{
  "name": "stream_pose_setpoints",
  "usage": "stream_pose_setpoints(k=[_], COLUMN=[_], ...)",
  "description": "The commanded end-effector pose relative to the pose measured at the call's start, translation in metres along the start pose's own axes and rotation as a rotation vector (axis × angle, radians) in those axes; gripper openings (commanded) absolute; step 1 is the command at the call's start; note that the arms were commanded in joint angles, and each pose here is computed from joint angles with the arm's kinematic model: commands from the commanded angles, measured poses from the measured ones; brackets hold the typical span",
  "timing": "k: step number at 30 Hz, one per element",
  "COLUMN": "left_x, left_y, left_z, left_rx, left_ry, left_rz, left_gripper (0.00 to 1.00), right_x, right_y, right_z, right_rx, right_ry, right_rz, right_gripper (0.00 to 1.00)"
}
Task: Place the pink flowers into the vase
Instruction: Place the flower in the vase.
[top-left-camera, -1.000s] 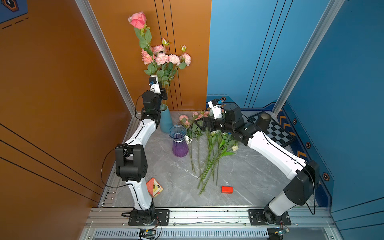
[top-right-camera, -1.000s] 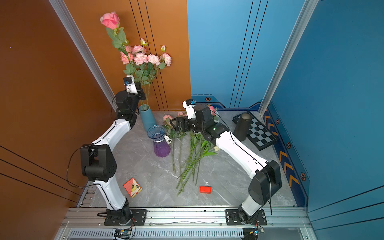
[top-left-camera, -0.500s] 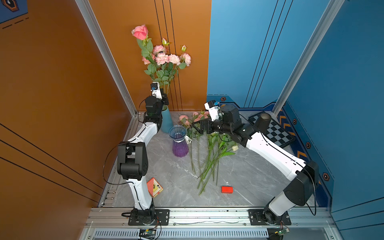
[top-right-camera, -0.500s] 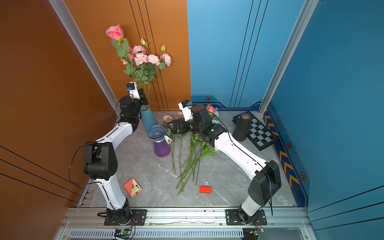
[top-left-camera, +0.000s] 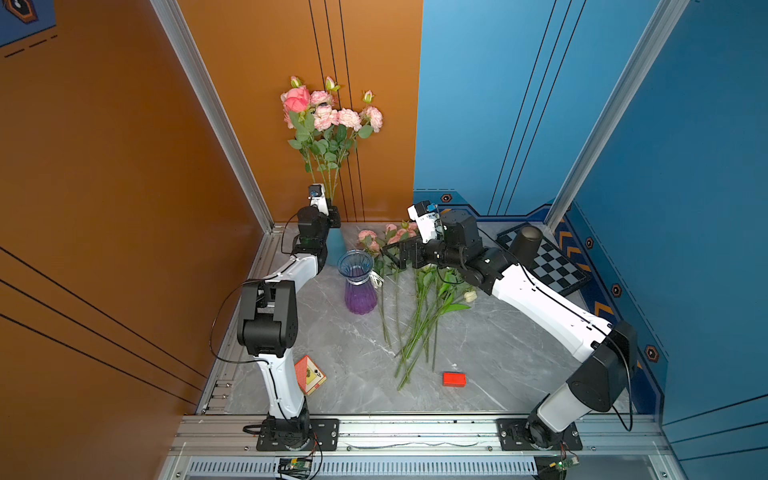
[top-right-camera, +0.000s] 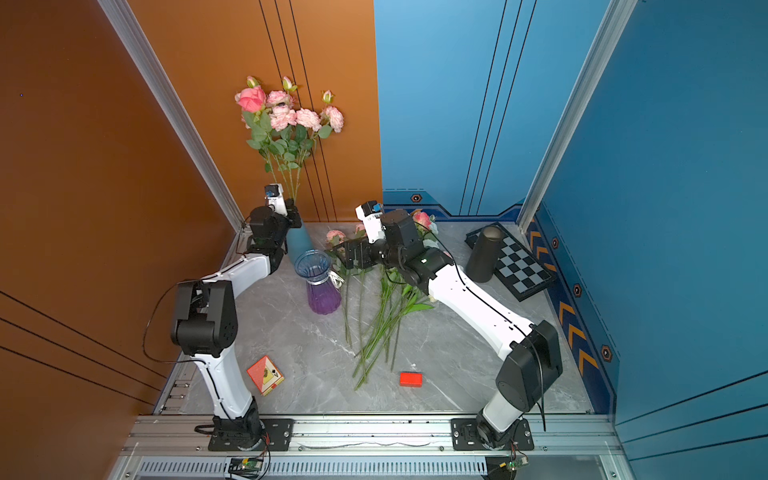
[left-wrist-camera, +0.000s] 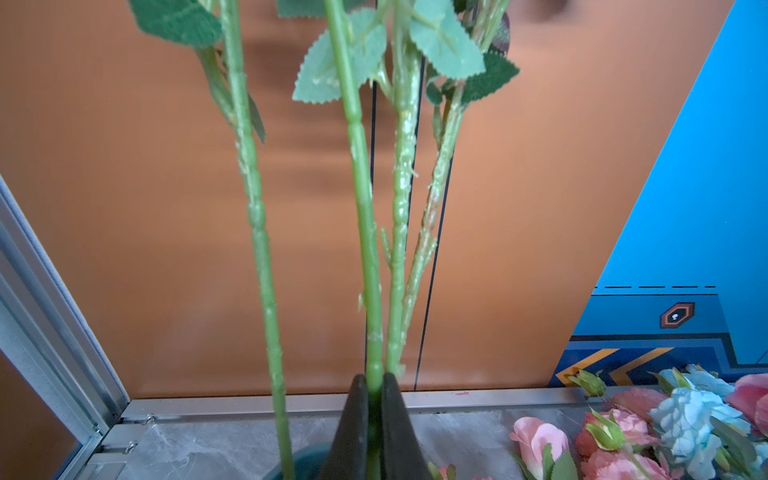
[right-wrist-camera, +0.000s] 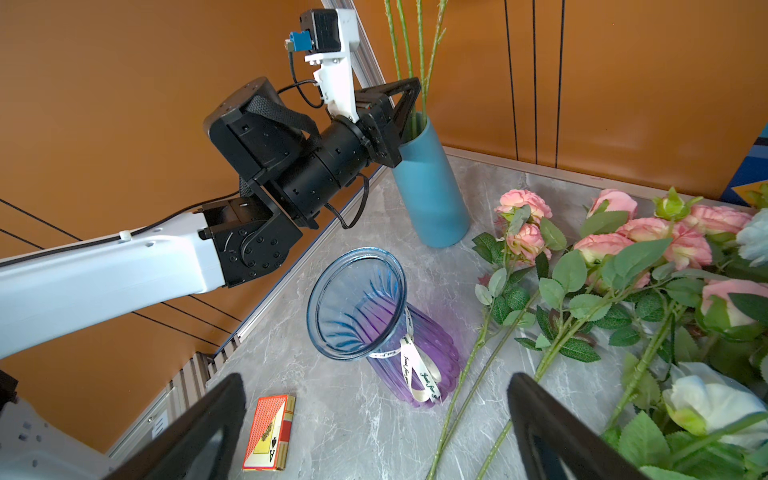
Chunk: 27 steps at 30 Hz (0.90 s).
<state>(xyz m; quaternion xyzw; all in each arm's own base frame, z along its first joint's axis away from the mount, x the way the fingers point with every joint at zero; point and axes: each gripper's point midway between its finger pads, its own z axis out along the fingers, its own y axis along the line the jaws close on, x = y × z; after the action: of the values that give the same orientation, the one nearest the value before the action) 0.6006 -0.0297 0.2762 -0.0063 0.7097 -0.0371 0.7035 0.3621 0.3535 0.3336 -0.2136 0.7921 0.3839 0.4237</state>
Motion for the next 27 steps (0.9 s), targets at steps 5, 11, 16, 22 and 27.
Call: stream_pose_setpoints(k=[5,11,16,22,27], left_x=[0.013,0.011,0.011,0.014,0.012], left_y=[0.001,0.0,0.0,0.0,-0.001], left_z=[-0.002,-0.005,-0.005,-0.008,-0.013], left_rx=[-0.005,0.0,0.0,0.003,0.005], left_ry=[0.011,0.008,0.009,0.017,0.018], left_rz=[-0.014,-0.009,-0.009,-0.016,-0.015], left_gripper=[0.0,0.0,0.0,0.05,0.09], right_x=[-0.018,-0.017,-0.014,-0.014,-0.013], right_y=[0.017,0.018,0.018,0.017,0.017], right_z=[-0.011,-0.009,-0.008,-0.007,-0.008], right_rx=[-0.035,-0.037,-0.037,-0.032,-0.03], right_ry=[-0.05,-0.048,-0.042,-0.044,-0.043], right_rz=[-0.037,-0.033,-0.027,-0.029,-0.026], right_gripper=[1.0,1.0,1.0,1.0,1.0])
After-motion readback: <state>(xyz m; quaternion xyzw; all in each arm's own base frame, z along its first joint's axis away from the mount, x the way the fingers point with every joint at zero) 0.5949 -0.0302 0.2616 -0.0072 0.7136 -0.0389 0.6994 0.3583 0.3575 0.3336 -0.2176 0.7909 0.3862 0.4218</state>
